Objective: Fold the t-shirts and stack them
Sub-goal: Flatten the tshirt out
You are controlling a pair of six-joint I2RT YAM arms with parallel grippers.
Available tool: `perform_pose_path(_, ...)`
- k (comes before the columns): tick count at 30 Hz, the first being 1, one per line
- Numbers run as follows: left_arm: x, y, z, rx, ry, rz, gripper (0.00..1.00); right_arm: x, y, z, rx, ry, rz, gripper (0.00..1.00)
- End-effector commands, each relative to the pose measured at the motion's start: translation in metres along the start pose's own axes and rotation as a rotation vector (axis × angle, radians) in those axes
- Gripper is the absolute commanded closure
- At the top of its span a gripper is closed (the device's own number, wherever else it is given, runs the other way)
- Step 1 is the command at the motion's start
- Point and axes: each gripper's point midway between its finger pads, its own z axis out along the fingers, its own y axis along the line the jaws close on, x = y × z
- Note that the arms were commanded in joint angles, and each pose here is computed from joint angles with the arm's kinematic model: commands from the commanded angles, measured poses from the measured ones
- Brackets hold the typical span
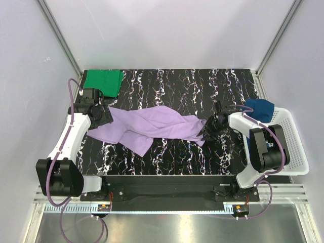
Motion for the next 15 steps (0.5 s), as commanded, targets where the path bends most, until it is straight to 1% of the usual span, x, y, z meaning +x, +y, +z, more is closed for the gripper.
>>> perform_pose_path(1, -0.017, -0.004, -0.010, 0.013, -0.057, 0.006, 0.30, -0.007, -0.001, -0.002, 0.002, -0.053, -0.015, 0.59)
perform_pose_path(8, -0.018, -0.006, -0.009, 0.017, -0.052, 0.008, 0.30, -0.019, -0.002, 0.008, 0.021, -0.064, -0.015, 0.60)
perform_pose_path(15, -0.017, -0.005, -0.006, 0.011, -0.046, 0.007, 0.30, -0.039, 0.002, 0.003, 0.040, -0.104, -0.035, 0.61)
